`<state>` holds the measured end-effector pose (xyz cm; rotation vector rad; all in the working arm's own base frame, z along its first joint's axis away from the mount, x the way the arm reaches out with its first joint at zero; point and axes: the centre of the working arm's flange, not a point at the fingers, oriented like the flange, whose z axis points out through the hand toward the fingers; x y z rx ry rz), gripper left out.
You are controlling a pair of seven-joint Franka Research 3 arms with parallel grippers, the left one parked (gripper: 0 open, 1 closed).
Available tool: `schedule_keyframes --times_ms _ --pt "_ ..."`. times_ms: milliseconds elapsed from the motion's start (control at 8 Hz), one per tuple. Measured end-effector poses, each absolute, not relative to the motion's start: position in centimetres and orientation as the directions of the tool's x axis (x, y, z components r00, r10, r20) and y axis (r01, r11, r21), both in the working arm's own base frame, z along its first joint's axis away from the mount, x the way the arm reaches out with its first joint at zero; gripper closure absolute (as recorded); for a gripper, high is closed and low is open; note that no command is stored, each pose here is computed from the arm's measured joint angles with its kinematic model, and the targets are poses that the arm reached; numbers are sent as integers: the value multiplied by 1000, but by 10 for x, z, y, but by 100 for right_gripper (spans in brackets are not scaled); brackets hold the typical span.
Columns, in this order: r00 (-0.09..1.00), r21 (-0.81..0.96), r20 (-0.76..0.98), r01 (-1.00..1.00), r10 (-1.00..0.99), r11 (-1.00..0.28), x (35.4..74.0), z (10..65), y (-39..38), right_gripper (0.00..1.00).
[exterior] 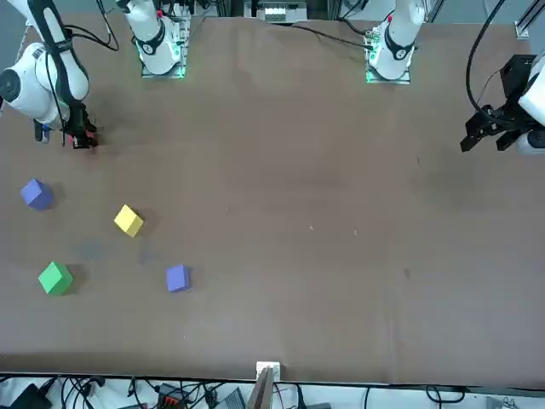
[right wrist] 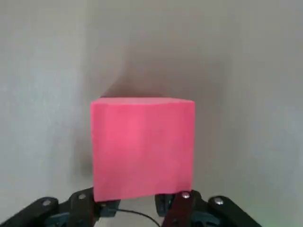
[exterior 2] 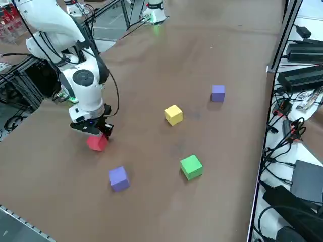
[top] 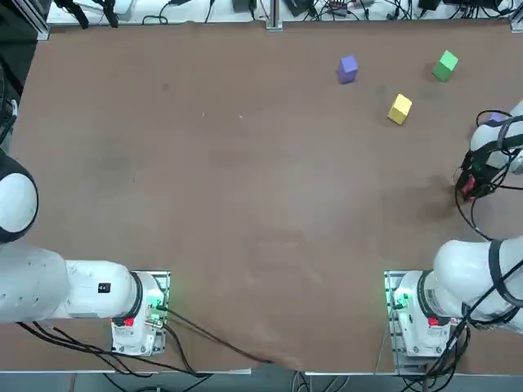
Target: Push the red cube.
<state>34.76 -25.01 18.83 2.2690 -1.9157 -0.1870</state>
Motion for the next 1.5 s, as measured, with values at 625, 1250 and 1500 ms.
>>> schedule_keyframes --times_ms 625,1250,1500 --pt "166 221 56 -964 -984 -150 341 188 -302 57" --pt "188 216 59 -961 -980 -171 335 183 -341 57" --pt "192 217 58 -960 -980 -175 333 182 -348 56"
